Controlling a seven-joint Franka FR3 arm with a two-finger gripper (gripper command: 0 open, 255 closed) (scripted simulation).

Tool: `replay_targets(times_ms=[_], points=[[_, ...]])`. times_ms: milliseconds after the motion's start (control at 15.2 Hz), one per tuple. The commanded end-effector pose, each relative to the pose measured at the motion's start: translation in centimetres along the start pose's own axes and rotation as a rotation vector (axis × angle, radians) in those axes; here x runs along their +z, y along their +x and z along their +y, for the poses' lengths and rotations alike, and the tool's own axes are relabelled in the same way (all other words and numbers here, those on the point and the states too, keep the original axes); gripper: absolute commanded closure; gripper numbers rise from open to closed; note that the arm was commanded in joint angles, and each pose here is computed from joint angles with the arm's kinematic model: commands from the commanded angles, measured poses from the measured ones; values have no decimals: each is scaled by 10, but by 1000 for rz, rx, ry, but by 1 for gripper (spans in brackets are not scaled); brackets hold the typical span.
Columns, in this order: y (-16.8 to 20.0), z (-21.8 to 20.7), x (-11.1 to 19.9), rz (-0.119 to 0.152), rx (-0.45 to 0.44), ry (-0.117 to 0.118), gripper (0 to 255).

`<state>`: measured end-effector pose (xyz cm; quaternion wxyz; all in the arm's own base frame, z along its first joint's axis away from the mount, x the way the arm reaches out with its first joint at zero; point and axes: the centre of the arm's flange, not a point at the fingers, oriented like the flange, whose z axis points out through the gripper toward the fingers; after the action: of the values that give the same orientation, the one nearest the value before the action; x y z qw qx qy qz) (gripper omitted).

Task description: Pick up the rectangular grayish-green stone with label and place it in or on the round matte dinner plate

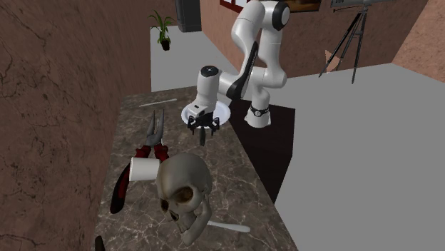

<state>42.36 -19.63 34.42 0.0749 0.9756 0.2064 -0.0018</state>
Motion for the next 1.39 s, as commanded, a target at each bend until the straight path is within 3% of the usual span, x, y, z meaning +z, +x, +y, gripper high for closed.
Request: replay_targets(times_ms=[0, 462, 528, 1122, 1320], points=[[0, 0, 9, 1, 0, -1, 0], [0, 0, 9, 1, 0, -1, 0], [0, 0, 9, 1, 0, -1, 255], [0, 0, 9, 1, 0, -1, 255], [-1, 3, -7, 1, 0, -1, 255]])
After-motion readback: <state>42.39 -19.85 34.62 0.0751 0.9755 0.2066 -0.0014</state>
